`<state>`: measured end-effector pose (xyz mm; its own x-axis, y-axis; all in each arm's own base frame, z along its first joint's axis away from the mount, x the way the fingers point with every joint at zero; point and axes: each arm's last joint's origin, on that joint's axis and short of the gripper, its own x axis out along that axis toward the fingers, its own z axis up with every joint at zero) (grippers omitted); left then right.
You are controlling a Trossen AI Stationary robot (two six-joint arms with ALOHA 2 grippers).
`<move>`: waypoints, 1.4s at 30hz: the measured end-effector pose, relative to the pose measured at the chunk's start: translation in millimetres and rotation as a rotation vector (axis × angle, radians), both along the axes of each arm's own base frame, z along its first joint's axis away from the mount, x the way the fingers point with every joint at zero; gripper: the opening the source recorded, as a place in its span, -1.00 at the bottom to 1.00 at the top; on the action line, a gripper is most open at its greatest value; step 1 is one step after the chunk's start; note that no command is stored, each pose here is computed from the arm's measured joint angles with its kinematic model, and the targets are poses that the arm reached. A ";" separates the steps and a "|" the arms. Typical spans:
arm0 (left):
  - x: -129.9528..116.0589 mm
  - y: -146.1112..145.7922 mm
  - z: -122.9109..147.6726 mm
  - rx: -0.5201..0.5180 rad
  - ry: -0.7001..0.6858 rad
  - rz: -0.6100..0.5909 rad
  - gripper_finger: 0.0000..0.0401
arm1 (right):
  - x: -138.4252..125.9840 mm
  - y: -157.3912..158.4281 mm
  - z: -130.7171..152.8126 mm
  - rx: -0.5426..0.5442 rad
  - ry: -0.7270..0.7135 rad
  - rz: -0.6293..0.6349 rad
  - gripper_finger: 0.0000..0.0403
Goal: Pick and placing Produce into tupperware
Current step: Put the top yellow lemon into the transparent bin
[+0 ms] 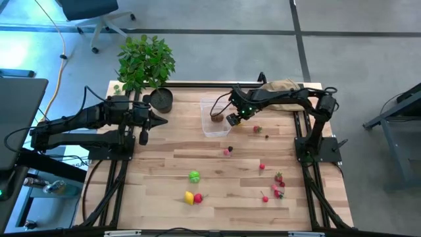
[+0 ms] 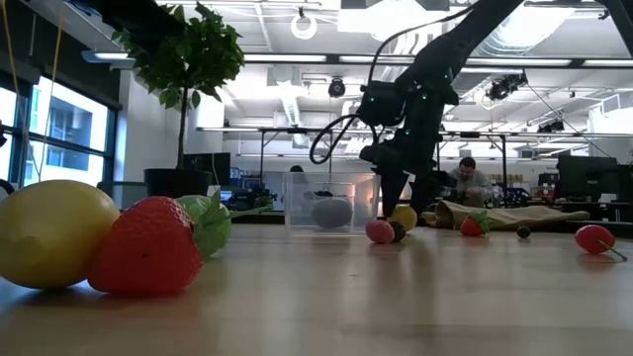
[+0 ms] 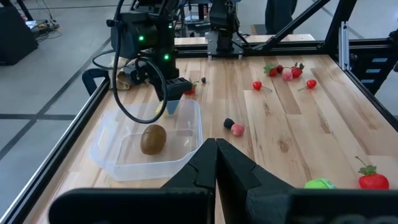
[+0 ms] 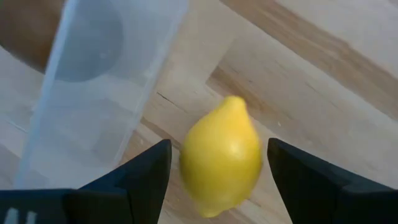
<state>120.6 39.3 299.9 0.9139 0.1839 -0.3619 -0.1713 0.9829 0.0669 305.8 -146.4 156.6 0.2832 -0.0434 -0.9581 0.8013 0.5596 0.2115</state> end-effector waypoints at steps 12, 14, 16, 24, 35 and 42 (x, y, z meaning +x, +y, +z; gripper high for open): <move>0.0 0.0 0.0 0.000 0.000 0.000 -1.00 | 2.0 -0.1 -9.9 0.005 0.026 0.009 0.28; 0.0 0.0 0.0 0.000 0.000 0.000 -1.00 | 3.6 -0.6 -13.8 0.013 0.024 0.010 0.27; 0.0 0.1 0.0 0.000 0.000 0.000 -1.00 | 4.7 -0.9 -14.1 0.013 0.015 0.004 0.27; 0.0 0.0 0.0 0.000 0.000 0.000 -1.00 | 5.0 1.5 -13.7 0.009 0.023 -0.010 0.27; 0.0 0.0 0.0 0.000 0.000 0.000 -1.00 | 4.8 2.0 -13.6 0.014 0.026 -0.017 0.04; 0.0 0.0 0.0 0.000 0.000 0.000 -1.00 | 4.5 2.3 -12.6 0.023 0.021 -0.014 -0.05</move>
<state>120.7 39.3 299.9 0.9140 0.1839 -0.3616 -0.1712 0.9829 0.0672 310.3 -144.1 144.0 0.2626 -0.0247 -0.9646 0.8134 0.5433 0.2076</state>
